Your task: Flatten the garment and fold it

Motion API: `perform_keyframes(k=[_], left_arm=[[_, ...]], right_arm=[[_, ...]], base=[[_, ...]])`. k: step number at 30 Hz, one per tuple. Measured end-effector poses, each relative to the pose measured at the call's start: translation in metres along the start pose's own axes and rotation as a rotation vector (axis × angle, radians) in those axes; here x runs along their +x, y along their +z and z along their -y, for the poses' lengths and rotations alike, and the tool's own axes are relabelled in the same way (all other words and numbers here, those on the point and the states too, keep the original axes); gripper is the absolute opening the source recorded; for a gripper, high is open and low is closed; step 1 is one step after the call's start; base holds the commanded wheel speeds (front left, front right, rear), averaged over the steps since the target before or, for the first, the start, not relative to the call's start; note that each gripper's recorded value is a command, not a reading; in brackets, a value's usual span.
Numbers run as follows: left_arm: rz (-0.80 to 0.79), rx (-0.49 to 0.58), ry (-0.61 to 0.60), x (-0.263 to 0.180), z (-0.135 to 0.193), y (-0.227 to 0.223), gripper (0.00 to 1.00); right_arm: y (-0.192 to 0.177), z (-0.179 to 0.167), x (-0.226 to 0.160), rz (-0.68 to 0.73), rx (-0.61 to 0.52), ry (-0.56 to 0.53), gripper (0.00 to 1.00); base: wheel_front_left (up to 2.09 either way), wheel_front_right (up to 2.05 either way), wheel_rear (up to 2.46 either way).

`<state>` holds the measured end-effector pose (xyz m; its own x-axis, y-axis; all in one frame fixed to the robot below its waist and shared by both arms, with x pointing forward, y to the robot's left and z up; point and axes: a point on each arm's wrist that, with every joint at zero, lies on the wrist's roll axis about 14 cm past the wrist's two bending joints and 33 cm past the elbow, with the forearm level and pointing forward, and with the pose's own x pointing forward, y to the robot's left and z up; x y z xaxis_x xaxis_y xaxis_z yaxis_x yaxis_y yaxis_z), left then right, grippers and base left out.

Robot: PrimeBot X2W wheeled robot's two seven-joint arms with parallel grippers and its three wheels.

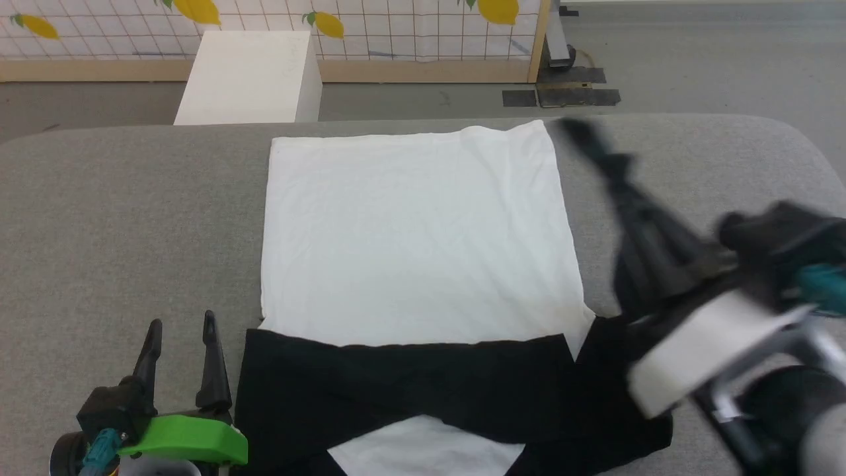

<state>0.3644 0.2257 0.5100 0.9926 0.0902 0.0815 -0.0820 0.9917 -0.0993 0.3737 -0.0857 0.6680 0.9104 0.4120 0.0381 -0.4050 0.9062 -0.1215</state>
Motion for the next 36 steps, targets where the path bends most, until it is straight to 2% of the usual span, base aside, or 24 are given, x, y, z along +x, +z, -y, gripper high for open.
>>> perform_keyframes(k=[4,7,12,16,22,23,24,25,28,31,36], left_arm=[[-0.002,0.003,0.009,-0.001,-0.003,0.000,1.00],[0.001,0.003,0.016,-0.001,-0.005,0.001,1.00],[-0.006,0.001,0.034,-0.003,-0.011,-0.001,1.00],[-0.018,0.002,0.051,-0.004,-0.015,-0.005,1.00],[-0.035,0.008,0.081,-0.005,-0.024,-0.010,1.00],[-0.037,0.009,0.086,-0.005,-0.025,-0.010,1.00],[-0.041,0.010,0.091,-0.005,-0.027,-0.011,1.00],[-0.044,0.011,0.095,-0.006,-0.028,-0.012,1.00],[-0.051,0.007,0.099,-0.006,-0.029,-0.015,1.00],[-0.048,0.003,0.092,-0.004,-0.026,-0.014,1.00],[-0.032,0.001,0.057,0.003,-0.015,-0.011,1.00]], right_arm=[[-0.015,-0.068,0.020,-0.047,-0.041,0.216,0.00],[-0.043,-0.122,0.029,-0.122,-0.042,0.382,0.00],[-0.097,-0.190,0.027,-0.271,-0.018,0.586,0.00],[-0.148,-0.218,0.020,-0.409,-0.021,0.674,0.00],[-0.206,-0.235,0.008,-0.570,-0.008,0.742,0.02],[-0.211,-0.237,0.006,-0.588,0.007,0.752,0.11],[-0.214,-0.239,0.005,-0.601,0.019,0.761,0.42],[-0.215,-0.241,0.005,-0.602,0.030,0.766,1.00],[-0.206,-0.238,0.015,-0.560,0.104,0.751,1.00],[-0.182,-0.221,0.037,-0.446,0.193,0.676,1.00],[-0.122,-0.152,0.077,-0.159,0.296,0.450,1.00]], base=[[0.00,0.00,0.00],[0.00,0.00,0.00],[0.00,0.00,0.00],[0.00,0.00,0.00],[0.00,0.00,0.00],[0.00,0.00,0.00],[0.00,0.00,0.00],[0.00,0.00,0.00],[0.00,0.00,0.00],[0.00,0.00,0.00],[0.00,0.00,0.00]])
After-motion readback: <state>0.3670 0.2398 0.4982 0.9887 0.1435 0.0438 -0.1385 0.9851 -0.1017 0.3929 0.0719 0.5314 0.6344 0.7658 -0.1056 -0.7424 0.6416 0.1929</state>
